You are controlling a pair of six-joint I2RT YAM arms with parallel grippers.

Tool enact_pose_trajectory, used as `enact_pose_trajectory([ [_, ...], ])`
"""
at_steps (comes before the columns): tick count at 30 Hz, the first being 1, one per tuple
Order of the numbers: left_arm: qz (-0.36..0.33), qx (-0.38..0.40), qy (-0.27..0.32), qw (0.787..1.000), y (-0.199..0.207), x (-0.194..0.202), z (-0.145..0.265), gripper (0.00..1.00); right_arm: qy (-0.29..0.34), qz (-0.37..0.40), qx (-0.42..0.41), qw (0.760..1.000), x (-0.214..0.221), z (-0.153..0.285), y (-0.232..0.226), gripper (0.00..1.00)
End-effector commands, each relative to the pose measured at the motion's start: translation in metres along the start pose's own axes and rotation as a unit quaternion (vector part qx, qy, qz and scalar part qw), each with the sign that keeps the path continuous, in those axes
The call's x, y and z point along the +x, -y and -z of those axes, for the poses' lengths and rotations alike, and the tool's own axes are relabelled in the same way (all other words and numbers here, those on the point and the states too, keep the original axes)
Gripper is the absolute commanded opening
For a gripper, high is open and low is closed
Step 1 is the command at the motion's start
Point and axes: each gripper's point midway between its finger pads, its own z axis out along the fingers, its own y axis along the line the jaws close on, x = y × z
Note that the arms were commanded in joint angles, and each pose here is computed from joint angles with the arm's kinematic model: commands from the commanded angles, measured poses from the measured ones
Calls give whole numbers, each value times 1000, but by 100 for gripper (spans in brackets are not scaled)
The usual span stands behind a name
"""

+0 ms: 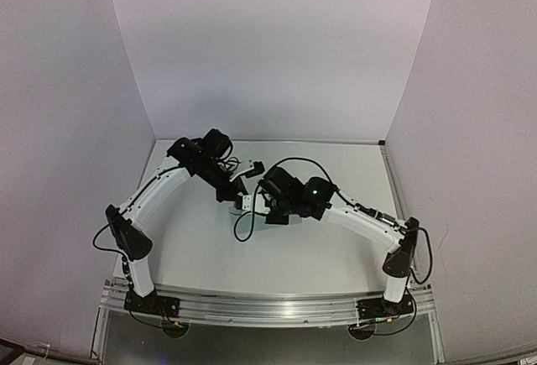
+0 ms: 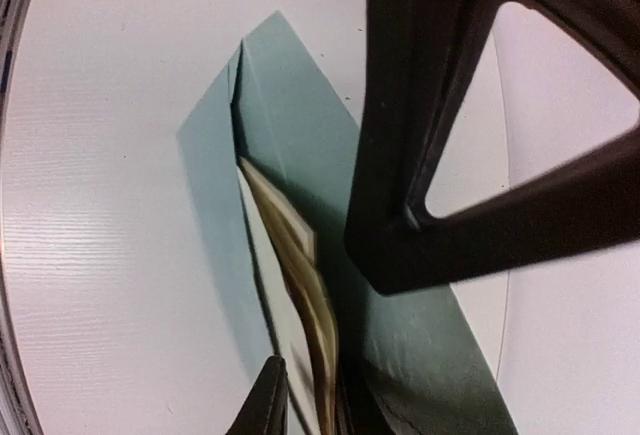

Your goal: Place the letter into the envelope and seal it

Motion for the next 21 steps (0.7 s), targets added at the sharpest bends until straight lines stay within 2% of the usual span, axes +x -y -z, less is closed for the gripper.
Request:
enact_pose_trajectory([
  [1, 60, 50, -70, 994, 34, 35, 12, 0, 57, -16, 20, 998, -15, 23, 10, 2],
  [8, 59, 57, -60, 995, 37, 27, 16, 0, 58, 5, 14, 998, -20, 14, 8, 0],
  [12, 60, 60, -56, 995, 37, 24, 16, 0, 47, 47, 13, 998, -21, 7, 0, 0],
  [15, 63, 61, -54, 995, 36, 20, 15, 0, 19, 97, 23, 995, -19, -2, -7, 0],
  [21, 82, 51, -68, 993, 29, 24, 11, 0, -77, 118, 28, 990, 1, -18, -5, 0],
])
